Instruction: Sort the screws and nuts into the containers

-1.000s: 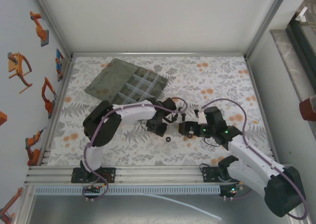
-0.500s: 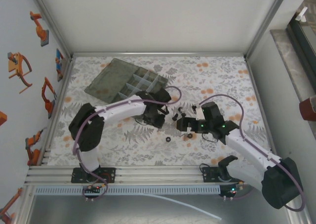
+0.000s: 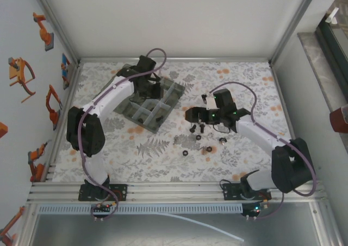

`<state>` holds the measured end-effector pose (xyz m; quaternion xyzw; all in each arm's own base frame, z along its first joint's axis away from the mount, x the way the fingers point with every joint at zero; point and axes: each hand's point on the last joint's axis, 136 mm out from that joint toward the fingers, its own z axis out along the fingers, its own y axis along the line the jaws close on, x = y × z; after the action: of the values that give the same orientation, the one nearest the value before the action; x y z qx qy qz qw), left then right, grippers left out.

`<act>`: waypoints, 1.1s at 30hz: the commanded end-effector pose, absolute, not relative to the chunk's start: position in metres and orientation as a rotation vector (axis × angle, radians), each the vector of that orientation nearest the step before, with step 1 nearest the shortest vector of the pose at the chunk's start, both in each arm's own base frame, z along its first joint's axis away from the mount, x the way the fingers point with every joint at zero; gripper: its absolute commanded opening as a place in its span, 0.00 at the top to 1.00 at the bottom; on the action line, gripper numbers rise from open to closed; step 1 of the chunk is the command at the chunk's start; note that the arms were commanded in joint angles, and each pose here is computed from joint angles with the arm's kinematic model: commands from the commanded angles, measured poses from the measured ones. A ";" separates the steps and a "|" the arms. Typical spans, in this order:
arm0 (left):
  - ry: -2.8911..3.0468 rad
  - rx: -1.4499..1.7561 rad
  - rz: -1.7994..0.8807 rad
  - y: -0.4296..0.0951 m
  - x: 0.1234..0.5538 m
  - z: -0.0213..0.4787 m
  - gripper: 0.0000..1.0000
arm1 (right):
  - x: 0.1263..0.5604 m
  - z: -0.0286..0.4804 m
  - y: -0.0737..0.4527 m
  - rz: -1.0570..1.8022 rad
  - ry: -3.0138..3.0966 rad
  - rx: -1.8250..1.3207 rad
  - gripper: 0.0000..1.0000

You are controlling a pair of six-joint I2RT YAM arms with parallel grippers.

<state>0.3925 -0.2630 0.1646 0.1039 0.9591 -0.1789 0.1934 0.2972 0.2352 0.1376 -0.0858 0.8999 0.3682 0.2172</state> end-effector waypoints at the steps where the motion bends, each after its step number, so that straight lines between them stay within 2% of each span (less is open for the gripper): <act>1: 2.676 0.335 -0.529 -0.264 0.411 0.164 0.88 | 0.314 0.155 0.241 1.030 2.435 -0.287 0.01; 9: 2.626 0.326 -0.500 -0.262 0.457 0.166 0.88 | 0.342 0.151 0.227 0.967 2.432 -0.231 0.00; 17: 2.638 0.367 -0.388 -0.269 0.506 0.119 0.88 | 0.370 0.145 0.237 0.996 2.442 -0.217 0.01; 27: 2.651 0.409 -0.396 -0.283 0.525 0.085 0.87 | 0.374 0.129 0.246 1.049 2.475 -0.224 0.01; 29: 2.656 0.416 -0.389 -0.284 0.523 0.082 0.85 | 0.374 0.128 0.246 1.047 2.478 -0.223 0.01; 33: 2.655 0.418 -0.363 -0.283 0.522 0.083 0.71 | 0.371 0.129 0.246 1.054 2.477 -0.226 0.01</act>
<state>0.5224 -0.2880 0.0803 0.1433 0.9554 -0.1463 0.2126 0.3670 0.2424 0.1170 -0.0727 0.9035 0.3690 0.2056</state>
